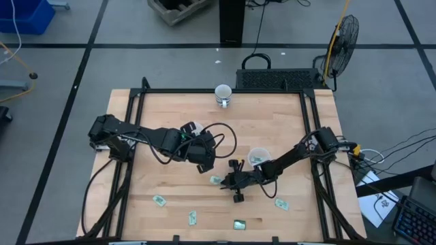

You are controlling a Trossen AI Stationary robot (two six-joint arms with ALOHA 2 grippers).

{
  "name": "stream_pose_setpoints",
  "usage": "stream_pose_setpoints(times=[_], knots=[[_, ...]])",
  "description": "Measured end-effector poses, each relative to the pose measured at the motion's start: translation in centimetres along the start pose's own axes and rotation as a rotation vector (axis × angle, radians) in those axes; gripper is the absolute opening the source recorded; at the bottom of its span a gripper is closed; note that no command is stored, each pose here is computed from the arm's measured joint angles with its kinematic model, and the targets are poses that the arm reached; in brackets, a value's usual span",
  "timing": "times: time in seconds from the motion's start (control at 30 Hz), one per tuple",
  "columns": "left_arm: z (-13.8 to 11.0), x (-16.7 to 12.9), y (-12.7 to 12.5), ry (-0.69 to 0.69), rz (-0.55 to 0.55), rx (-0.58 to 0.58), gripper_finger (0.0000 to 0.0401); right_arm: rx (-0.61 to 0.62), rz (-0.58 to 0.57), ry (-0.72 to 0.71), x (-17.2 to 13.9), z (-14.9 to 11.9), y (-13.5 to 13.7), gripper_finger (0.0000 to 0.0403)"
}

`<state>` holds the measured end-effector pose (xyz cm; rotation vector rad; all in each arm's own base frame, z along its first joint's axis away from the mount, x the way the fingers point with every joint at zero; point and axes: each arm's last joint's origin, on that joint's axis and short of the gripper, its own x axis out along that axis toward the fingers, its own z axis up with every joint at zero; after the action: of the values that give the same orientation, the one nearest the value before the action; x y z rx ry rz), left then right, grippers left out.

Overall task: Pick and place Stevia / Truvia into bins
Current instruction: Put the light green stevia packet into the right transparent container

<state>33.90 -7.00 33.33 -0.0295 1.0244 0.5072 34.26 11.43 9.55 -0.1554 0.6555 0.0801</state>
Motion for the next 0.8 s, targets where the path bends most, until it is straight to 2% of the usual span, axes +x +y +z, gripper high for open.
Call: stream_pose_setpoints(times=[0.13, 0.3, 0.37, 0.5, 0.6, 0.8], knots=[[0.0, 0.0, 0.0, 0.0, 0.0, 0.001, 0.0037, -0.006, -0.036, -0.008, -3.2, 2.4, -0.6, 0.0001], [0.0, 0.0, 0.0, 0.0, 0.0, -0.002, 0.0037, -0.025, -0.186, 0.0, -9.7, 5.1, -1.4, 0.0001], [0.0, 0.0, 0.0, 0.001, 0.0, -0.002, 0.0037, 0.019, -0.236, 0.018, -12.2, 5.4, -2.0, 0.0001], [0.0, 0.0, 0.0, 0.001, 0.0, -0.017, 0.0037, 0.174, -0.361, 0.139, -16.1, 4.2, -3.3, 0.0001], [0.0, 0.0, 0.0, 0.0, 0.0, -0.022, 0.0037, 0.248, -0.437, 0.25, -17.4, 2.5, -4.0, 0.0], [0.0, 0.0, 0.0, 0.0, 0.0, -0.024, 0.0037, 0.324, -0.381, 0.362, -16.7, -0.8, -3.9, 0.0]])
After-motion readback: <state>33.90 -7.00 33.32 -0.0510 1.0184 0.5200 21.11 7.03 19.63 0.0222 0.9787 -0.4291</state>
